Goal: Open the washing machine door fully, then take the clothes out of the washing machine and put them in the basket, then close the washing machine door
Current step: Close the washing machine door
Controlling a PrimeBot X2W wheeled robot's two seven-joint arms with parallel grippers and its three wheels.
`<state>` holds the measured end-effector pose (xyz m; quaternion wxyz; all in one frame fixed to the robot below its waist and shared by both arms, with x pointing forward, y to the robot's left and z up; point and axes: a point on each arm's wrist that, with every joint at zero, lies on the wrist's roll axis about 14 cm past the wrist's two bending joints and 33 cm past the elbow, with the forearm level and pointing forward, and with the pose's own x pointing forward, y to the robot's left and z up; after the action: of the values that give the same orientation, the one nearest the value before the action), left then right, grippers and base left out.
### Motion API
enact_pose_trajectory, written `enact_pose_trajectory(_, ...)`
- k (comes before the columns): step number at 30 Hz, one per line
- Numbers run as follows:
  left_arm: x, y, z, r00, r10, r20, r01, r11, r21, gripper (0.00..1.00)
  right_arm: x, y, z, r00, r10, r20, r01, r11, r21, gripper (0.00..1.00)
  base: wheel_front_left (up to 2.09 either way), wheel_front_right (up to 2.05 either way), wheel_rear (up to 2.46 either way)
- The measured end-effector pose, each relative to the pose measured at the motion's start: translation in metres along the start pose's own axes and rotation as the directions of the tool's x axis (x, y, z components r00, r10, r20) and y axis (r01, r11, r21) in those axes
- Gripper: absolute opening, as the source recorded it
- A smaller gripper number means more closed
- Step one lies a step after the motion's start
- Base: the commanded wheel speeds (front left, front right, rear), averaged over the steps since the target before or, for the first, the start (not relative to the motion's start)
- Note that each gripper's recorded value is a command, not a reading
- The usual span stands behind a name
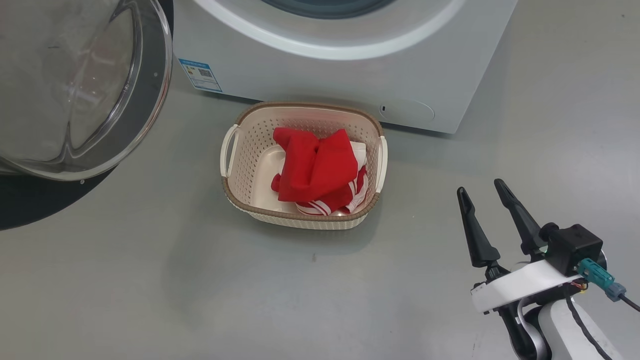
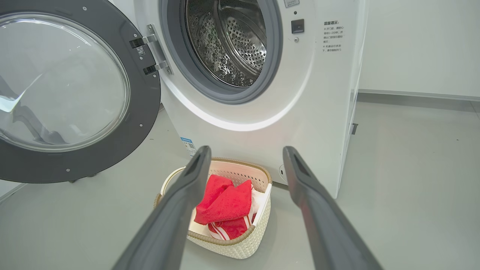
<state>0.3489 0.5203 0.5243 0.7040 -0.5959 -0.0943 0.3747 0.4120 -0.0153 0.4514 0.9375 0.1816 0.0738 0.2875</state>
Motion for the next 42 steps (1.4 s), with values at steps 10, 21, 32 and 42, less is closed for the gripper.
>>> enact_pose_trajectory(10, 0.009, 0.004, -0.016, 0.997, 0.042, -0.07, -0.043, 0.999, -0.009, 0.0, 0.001, -0.002, 0.001, 1.0, -0.004, 0.004, 0.004, 1.0, -0.002, 1.0, 0.0, 0.0, 0.0)
enact_pose_trajectory(21, 0.016, -0.002, -0.027, 0.992, 0.049, -0.119, -0.051, 0.999, -0.015, 0.0, 0.0, -0.005, 0.002, 1.0, -0.01, 0.004, 0.01, 1.0, -0.006, 1.0, 0.0, 0.0, 0.0)
enact_pose_trajectory(32, 0.015, -0.007, -0.044, 0.97, 0.054, -0.236, -0.052, 0.999, 0.017, 0.0, 0.0, -0.005, 0.002, 1.0, -0.009, 0.003, 0.009, 1.0, -0.01, 1.0, 0.0, 0.0, 0.0)
enact_pose_trajectory(42, 0.007, -0.001, -0.071, 0.931, 0.08, -0.356, -0.067, 0.997, 0.049, 0.0, 0.001, -0.001, 0.003, 1.0, 0.002, 0.004, -0.002, 1.0, -0.014, 1.0, 0.0, 0.0, 0.0)
